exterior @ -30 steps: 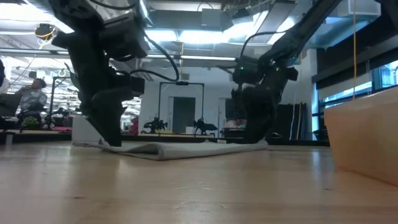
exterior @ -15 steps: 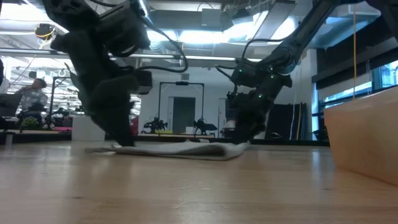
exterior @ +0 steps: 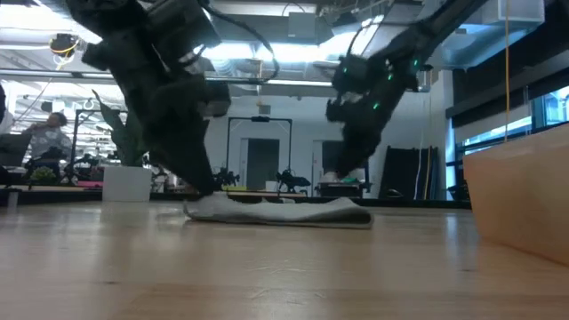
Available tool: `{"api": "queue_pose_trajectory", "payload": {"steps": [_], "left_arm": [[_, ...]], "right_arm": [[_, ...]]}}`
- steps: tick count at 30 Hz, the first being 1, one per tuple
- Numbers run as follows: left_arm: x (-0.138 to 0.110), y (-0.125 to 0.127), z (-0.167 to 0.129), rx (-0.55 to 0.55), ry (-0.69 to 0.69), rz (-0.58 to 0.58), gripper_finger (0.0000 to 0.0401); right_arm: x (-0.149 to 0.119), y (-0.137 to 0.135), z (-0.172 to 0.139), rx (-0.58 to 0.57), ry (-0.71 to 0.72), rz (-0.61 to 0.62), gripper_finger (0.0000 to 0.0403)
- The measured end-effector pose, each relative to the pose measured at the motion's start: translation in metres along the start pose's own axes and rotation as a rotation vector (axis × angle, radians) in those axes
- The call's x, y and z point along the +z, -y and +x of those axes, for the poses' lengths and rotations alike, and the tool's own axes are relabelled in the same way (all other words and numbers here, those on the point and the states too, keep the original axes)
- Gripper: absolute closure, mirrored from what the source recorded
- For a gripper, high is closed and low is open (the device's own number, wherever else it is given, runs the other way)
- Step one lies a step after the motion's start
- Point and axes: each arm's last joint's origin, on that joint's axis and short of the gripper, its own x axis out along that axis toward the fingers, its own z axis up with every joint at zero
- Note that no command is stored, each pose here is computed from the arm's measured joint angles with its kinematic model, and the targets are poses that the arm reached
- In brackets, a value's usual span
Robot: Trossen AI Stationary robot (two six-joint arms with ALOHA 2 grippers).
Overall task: Roll microfiber towels into tight, uniform cylinder then place into a basket
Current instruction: Roll the gray microfiber towel
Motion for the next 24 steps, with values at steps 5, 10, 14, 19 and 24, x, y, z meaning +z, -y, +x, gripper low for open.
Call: {"api": "queue_pose_trajectory", "payload": {"steps": [5, 10, 14, 19, 24], "left_arm": [[0.004, 0.000, -0.025, -0.014, 0.022, 0.062, 0.0330], [0.005, -0.002, -0.042, 0.000, 0.033, 0.069, 0.0330], [0.005, -0.003, -0.048, 0.003, 0.041, 0.068, 0.0330], [0.005, -0.003, -0.050, 0.002, 0.040, 0.098, 0.0330], [0.005, -0.003, -0.050, -0.006, 0.037, 0.097, 0.0330]], "right_arm": [[-0.014, -0.038, -0.022, 0.270, -0.085, -0.221, 0.0192], [-0.026, -0.087, -0.016, 0.404, -0.130, -0.403, 0.0192], [-0.032, -0.122, -0.012, 0.384, -0.154, -0.566, 0.0192], [-0.034, -0.155, -0.004, 0.394, -0.091, -0.697, 0.0192], [-0.035, -0.173, 0.007, 0.415, -0.047, -0.744, 0.0192]]}}
